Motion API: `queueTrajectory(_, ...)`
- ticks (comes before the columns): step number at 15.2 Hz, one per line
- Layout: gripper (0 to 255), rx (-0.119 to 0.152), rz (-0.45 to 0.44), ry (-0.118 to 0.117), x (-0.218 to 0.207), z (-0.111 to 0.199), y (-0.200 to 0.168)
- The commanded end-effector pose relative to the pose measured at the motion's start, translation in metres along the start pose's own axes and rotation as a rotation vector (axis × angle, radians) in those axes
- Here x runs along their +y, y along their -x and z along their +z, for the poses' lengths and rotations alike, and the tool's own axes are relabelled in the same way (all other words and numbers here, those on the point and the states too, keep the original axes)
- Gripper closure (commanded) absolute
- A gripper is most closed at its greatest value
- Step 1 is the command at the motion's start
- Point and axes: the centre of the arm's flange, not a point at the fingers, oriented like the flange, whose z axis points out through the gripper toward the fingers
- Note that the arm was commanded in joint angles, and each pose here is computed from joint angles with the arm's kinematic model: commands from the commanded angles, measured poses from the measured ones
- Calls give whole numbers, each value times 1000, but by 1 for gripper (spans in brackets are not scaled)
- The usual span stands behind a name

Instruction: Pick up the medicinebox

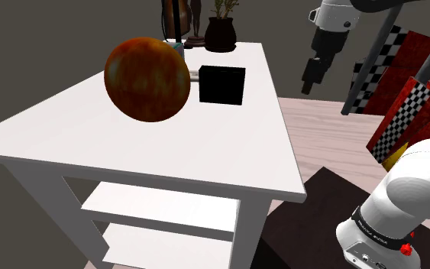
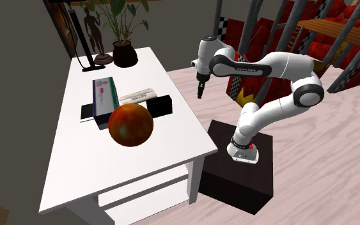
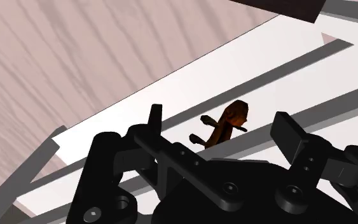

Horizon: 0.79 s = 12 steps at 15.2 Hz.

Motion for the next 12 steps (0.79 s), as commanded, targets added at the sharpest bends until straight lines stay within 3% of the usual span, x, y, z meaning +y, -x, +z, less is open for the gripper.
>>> queueTrajectory(1, 0, 0, 0, 0, 0, 0, 0)
queueTrajectory(12, 0, -19, -213, -55, -73, -36, -118)
